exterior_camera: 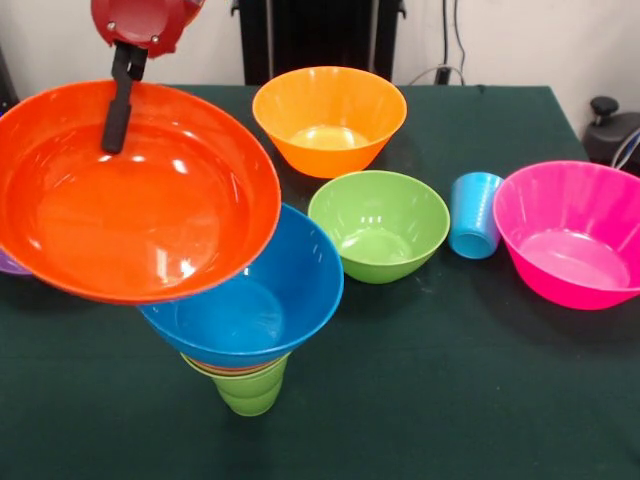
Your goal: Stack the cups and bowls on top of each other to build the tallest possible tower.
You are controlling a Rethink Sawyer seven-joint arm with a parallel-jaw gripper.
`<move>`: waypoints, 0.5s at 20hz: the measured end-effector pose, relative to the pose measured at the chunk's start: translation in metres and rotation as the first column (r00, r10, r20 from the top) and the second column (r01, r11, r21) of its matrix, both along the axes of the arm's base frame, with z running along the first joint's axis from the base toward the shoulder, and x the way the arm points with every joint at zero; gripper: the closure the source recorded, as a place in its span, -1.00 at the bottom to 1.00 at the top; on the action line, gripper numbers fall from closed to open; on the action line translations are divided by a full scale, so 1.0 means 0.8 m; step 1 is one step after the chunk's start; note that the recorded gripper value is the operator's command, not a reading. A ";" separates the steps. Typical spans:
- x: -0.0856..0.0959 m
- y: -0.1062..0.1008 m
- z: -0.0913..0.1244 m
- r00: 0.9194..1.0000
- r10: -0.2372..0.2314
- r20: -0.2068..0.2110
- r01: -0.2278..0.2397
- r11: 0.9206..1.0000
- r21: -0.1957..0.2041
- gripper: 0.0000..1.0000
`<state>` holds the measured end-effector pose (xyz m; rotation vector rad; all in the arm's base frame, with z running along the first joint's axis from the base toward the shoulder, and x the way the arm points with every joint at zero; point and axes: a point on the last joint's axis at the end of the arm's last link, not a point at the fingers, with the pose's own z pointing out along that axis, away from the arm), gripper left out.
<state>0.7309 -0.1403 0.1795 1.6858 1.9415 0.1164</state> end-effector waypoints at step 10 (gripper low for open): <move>0.033 -0.001 -0.014 1.000 0.014 0.017 -0.014 1.000 -0.010 1.00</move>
